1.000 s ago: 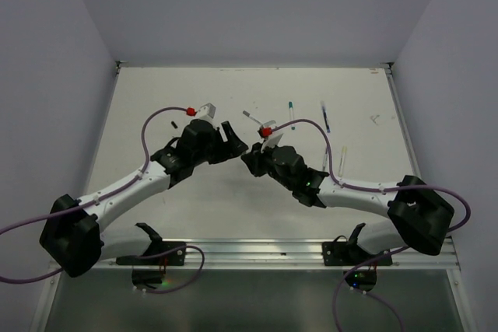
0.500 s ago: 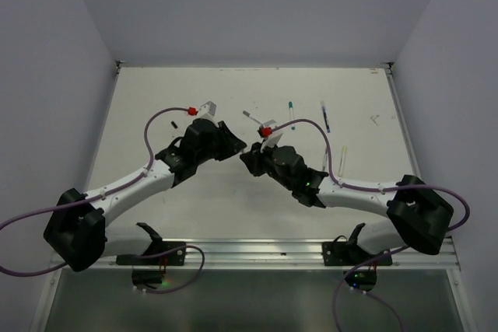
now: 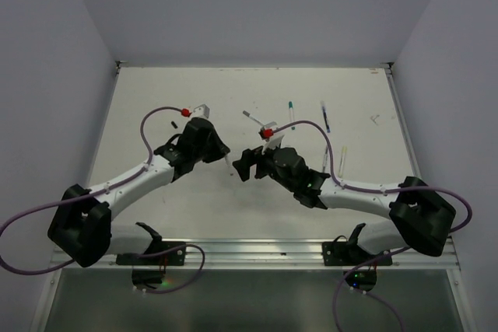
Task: Open the pen caps
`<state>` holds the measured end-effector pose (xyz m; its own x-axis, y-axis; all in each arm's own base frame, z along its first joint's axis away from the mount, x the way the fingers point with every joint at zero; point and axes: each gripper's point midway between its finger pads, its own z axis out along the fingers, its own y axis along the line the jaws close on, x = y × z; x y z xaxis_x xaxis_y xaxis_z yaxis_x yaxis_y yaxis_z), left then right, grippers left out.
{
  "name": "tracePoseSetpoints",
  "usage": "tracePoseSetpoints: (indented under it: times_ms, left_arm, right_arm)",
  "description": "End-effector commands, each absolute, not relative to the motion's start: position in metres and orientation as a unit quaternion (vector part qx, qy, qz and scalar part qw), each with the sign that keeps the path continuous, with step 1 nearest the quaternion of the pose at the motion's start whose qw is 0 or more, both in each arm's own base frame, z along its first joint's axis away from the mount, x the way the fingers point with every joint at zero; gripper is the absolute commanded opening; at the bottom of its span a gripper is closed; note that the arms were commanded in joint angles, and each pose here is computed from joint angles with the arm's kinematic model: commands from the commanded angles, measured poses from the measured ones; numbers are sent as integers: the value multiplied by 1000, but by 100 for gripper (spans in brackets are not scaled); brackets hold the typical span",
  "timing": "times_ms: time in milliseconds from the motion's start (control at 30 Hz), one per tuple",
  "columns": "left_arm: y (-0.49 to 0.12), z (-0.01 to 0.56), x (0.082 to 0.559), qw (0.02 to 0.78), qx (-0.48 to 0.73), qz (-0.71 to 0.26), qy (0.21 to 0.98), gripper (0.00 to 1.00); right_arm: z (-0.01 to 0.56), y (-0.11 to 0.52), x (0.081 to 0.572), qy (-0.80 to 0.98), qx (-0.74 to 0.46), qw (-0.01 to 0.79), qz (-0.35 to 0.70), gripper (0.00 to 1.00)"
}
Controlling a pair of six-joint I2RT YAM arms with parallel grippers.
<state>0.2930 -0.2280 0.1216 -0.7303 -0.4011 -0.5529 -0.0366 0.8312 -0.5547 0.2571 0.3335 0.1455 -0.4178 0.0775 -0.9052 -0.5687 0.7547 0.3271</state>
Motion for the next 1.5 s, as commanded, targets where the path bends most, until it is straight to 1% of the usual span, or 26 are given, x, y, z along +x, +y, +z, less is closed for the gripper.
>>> tracePoseSetpoints:
  times_ms: [0, 67, 200, 333, 567, 800, 900, 1067, 1200, 1267, 1300, 1467]
  left_arm:
    - [-185, 113, 309, 354, -110, -185, 910, 0]
    - [-163, 97, 311, 334, -106, -153, 924, 0]
    - [-138, 82, 324, 312, -99, -102, 939, 1]
    - [-123, 55, 331, 266, -93, -63, 957, 2]
    - [-101, 43, 351, 250, -109, -46, 961, 6]
    - [-100, 44, 372, 256, -113, -55, 959, 7]
    - [-99, 36, 378, 245, -113, -54, 961, 8]
    - [-99, 30, 386, 241, -116, -56, 962, 14]
    - [-97, 27, 393, 238, -120, -55, 962, 23]
    - [-97, 27, 394, 239, -122, -57, 962, 25]
    - [-96, 27, 395, 241, -123, -57, 961, 28]
    - [-95, 25, 395, 237, -125, -57, 962, 32]
  right_arm:
    - [165, 324, 258, 770, -149, 537, 311, 93]
    - [162, 322, 257, 775, -153, 534, 302, 99]
    - [158, 317, 257, 781, -157, 532, 287, 99]
    - [156, 314, 259, 783, -157, 535, 277, 99]
    - [153, 312, 259, 785, -161, 534, 270, 99]
    - [150, 314, 260, 787, -163, 531, 269, 99]
    - [149, 314, 260, 787, -163, 530, 268, 99]
    - [149, 313, 261, 787, -162, 532, 266, 99]
    - [148, 314, 261, 789, -164, 530, 264, 98]
    - [149, 315, 261, 789, -165, 530, 265, 98]
    - [149, 314, 262, 789, -165, 530, 263, 99]
    - [150, 316, 263, 789, -167, 530, 262, 99]
